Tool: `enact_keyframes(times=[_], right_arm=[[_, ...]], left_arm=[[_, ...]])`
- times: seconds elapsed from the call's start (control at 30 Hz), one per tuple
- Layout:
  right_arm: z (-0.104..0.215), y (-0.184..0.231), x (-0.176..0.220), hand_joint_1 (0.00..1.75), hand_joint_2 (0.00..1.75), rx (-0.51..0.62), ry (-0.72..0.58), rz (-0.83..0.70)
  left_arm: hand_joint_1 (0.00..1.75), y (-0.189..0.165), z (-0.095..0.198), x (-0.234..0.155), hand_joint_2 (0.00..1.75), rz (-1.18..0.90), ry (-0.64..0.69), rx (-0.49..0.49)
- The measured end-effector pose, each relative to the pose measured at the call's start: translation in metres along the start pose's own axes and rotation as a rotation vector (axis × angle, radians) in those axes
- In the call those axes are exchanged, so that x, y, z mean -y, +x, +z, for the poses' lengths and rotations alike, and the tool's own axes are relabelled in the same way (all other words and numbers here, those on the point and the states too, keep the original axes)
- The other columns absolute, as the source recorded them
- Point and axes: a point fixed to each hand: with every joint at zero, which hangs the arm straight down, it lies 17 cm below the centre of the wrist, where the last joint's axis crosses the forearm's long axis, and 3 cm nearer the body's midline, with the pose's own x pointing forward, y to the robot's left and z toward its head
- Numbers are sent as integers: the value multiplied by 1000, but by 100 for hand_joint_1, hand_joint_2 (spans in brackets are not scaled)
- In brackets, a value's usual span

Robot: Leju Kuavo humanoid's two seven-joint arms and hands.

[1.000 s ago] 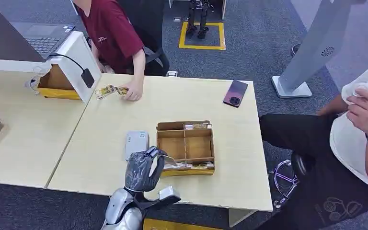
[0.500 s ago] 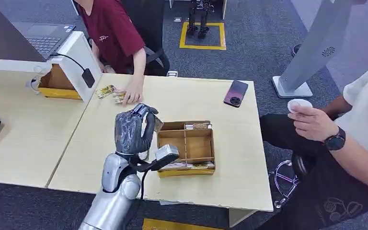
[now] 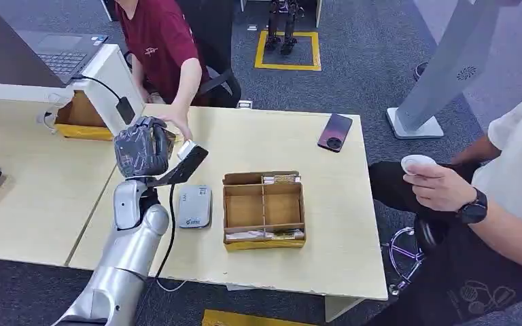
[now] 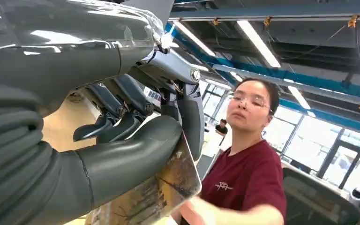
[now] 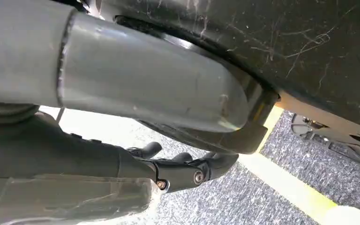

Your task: Pass the card to the sensor for recognition and then transmit it.

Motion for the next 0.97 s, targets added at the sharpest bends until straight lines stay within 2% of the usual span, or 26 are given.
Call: enact_keyframes(times=[0.63, 0.67, 0.97], right_arm=[[0, 3, 0, 0, 0, 4, 0, 14], [0, 3, 0, 0, 0, 6, 0, 15], [0, 3, 0, 0, 0, 17, -1, 30]], left_arm=[[175, -30, 9, 16, 175, -62, -52, -27], [0, -30, 10, 16, 175, -62, -53, -29], [0, -41, 10, 14, 175, -88, -52, -45]])
